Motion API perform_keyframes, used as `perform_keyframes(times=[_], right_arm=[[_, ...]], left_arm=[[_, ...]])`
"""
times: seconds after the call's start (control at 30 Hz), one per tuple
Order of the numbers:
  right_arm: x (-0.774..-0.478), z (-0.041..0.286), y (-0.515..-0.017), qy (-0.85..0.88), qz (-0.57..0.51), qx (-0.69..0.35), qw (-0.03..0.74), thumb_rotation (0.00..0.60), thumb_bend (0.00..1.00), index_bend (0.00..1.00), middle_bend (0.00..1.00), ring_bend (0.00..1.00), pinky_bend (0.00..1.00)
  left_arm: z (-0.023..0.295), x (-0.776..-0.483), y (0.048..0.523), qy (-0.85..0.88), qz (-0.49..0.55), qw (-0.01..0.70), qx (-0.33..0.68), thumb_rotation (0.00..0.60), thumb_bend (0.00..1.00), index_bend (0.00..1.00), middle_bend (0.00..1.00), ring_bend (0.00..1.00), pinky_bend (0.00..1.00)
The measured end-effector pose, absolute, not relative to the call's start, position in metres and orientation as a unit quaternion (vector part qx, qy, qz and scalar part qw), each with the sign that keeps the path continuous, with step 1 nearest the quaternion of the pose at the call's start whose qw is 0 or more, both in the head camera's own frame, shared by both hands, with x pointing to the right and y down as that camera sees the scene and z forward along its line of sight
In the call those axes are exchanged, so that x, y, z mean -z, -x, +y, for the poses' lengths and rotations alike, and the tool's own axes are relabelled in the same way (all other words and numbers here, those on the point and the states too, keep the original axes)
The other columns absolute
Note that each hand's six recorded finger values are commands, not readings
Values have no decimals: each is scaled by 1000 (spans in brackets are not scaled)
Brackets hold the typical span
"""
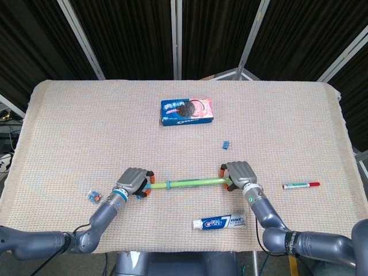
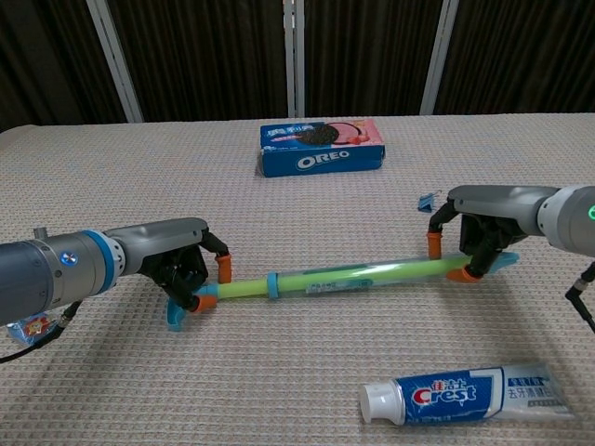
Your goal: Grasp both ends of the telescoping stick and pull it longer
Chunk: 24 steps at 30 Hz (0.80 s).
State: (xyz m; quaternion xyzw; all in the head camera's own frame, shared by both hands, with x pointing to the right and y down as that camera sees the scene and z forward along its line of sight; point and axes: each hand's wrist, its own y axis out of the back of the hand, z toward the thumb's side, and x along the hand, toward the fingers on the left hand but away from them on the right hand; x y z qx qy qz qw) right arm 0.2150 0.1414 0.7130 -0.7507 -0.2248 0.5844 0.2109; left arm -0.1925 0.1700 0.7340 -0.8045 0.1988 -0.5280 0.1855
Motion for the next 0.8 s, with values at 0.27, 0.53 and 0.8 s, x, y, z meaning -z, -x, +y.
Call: perform_keyframes(times=[0.27,0.53,0.8], right_arm=[[-708,136,-219,747,-231,-584,218,600,370,622,1000,1000,1000],[-696,125,-231,737,-246,-586,228,600,371,625,1000,1000,1000],[-686,118,-243,729,-263,-589,231,600,372,628,1000,1000,1000]], left_arm=[[163,-731,200,797,208,198,531,600,475,669,817,815,997],[151,-725,222,785,219,209,540,600,474,681,817,815,997],[147,-722,255,771,232,213,554,600,475,684,817,815,997]])
